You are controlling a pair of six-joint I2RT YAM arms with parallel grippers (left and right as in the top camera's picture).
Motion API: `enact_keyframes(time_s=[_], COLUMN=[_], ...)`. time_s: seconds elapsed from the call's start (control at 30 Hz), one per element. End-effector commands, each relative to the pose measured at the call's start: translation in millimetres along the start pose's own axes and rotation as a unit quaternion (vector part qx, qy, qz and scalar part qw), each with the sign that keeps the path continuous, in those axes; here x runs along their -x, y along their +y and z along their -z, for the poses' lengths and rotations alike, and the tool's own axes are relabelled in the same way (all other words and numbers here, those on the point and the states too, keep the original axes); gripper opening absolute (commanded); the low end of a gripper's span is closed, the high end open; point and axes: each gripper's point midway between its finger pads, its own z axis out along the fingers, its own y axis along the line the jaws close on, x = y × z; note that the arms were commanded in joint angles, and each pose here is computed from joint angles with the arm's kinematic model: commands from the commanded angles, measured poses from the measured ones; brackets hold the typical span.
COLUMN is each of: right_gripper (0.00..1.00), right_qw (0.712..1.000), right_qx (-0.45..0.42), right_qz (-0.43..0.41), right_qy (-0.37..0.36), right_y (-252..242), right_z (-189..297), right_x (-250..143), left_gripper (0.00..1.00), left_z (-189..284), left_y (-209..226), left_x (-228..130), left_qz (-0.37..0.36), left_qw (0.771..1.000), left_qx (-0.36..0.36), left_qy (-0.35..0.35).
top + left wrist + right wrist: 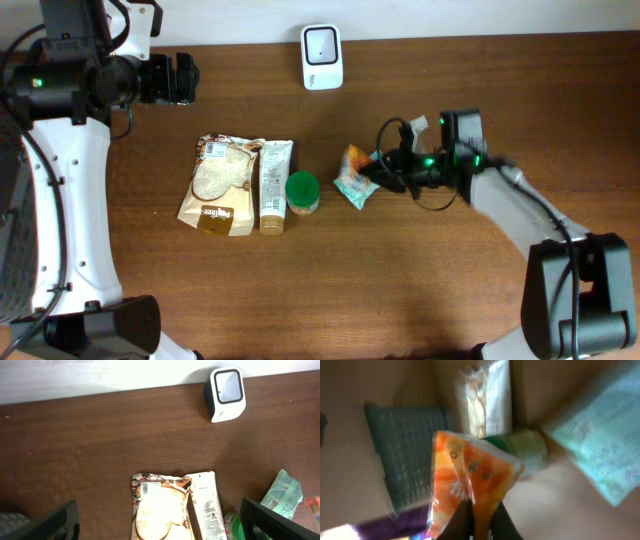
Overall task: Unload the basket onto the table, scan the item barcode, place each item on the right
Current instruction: 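Lift the orange packet with the right gripper toward the white scanner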
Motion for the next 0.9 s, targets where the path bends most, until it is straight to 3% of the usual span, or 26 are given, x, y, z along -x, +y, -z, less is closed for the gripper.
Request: enact_keyframes(time_s=[0.0,0.03,0.17,0.3,0.47,0.53,0.63,0.87], right_gripper=[0.04,0.04,0.04,0.04,0.04,0.04,0.04,0.04], right_qw=[0.969,0.944,0.854,0.720,0.588,0.504,0.428,0.367], right_qx=[-0.152,-0.220,-0.327,-0.418,-0.451,-0.458,-0.481,-0.498], right_qz=[0.171,0.208,0.316,0.423,0.546,0.607,0.664,0.745], right_qy=[-0.092,-0.129,-0.251,-0.357,-0.391,-0.410,-0.380,-0.249], right_y=[36,61,132,169,187,195,176,98], right_z=[40,65,100,80,21,-4,-36,-107], right_x=[52,66,106,158,208,231,247,258], left_gripper=[0.99,0.99,0.99,0.99,0.99,0.99,0.99,0.99], left_z=[-1,-1,-1,-1,-1,-1,-1,-1], left_y=[0,0,0,0,0,0,0,0], left_x=[0,0,0,0,0,0,0,0], left_qz=[-0.007,-0.007,-0.007,-0.007,-0.007,-0.007,-0.007,-0.007], left_qw=[1.000,1.000,1.000,1.000,1.000,1.000,1.000,1.000], left_qx=[-0.004,-0.004,-0.004,-0.004,-0.004,-0.004,-0.004,-0.004], left_qy=[0.000,-0.001,0.000,0.000,0.000,-0.001,0.000,0.000])
